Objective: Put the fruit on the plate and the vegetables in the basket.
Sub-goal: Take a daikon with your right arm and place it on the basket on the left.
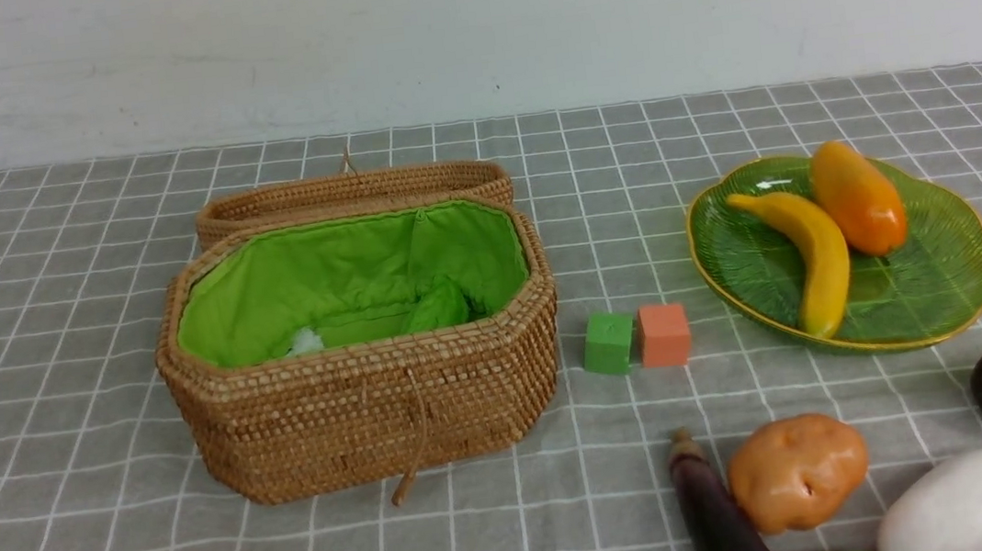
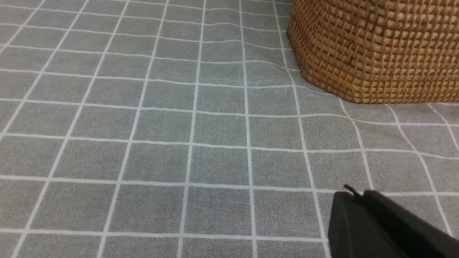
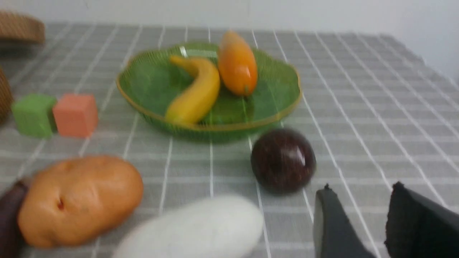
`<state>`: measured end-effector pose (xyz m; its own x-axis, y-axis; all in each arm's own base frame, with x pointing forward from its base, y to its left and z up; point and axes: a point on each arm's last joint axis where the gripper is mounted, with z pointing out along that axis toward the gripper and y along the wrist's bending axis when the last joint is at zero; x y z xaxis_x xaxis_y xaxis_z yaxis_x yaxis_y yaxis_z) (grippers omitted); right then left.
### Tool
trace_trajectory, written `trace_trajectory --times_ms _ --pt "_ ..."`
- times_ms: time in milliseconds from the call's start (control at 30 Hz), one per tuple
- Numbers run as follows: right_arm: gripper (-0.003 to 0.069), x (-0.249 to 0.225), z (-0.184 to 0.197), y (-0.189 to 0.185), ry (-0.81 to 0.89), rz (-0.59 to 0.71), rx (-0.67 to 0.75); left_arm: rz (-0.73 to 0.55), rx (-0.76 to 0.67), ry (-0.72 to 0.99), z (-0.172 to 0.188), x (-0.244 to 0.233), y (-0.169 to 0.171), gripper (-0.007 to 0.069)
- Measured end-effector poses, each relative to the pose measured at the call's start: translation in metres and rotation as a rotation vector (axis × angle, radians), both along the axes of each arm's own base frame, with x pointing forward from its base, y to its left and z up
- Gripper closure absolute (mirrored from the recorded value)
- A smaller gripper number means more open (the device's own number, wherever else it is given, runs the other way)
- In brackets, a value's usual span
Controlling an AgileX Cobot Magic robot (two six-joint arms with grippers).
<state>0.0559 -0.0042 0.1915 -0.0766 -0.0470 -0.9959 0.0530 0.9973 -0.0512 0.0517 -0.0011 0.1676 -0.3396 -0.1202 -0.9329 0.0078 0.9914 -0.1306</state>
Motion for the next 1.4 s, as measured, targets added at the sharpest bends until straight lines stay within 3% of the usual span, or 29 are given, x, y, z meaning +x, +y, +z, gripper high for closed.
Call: trace_trajectory --times_ms 167,300,433,567,667,767,867,967,1000,1033,1200,1400 --pt "0.0417 -0.001 0.02 0.004 -0.226 0.043 0.062 0.0 0.001 0.0 0.0 0.0 0.0 0.0592" --pt "0.0417 -0.009 0.047 0.006 -0.537 0.11 0.197 0.0 0.002 0.0 0.0 0.0 0.0 0.0586" --pt "0.0417 -0.016 0.068 0.004 -0.651 0.124 0.33 0.0 0.002 0.0 0.0 0.0 0.0 0.0586" --pt "0.0417 -0.031 0.138 0.0 -0.738 0.136 0.459 0.0 0.002 0.0 0.0 0.0 0.0 0.0586" --pt "0.0417 -0.029 0.189 0.001 -0.698 0.131 0.448 0.0 0.003 0.0 0.0 0.0 0.0 0.0584" --pt "0.0417 -0.011 0.234 0.003 -0.532 0.106 0.387 0.0 0.003 0.0 0.0 0.0 0.0 0.058" --pt "0.0417 0.022 0.245 0.004 -0.24 0.065 0.312 0.0 0.003 0.0 0.0 0.0 0.0 0.0576" --pt "0.0417 0.065 0.226 0.002 0.072 0.021 0.189 0.0 0.003 0.0 0.0 0.0 0.0 0.0573" --pt "0.0417 0.067 0.224 0.002 0.089 0.019 0.185 0.0 0.003 0.0 0.0 0.0 0.0 0.0572" --pt "0.0417 0.086 0.208 0.001 0.222 0.005 0.179 0.0 0.004 0.0 0.0 0.0 0.0 0.0569" --pt "0.0417 0.126 0.161 0.002 0.513 -0.038 0.326 0.0 0.005 0.0 0.0 0.0 0.0 0.0564" --pt "0.0375 0.15 0.137 0.006 0.645 -0.057 0.446 0.0 0.005 0.0 0.0 0.0 0.0 0.0556"
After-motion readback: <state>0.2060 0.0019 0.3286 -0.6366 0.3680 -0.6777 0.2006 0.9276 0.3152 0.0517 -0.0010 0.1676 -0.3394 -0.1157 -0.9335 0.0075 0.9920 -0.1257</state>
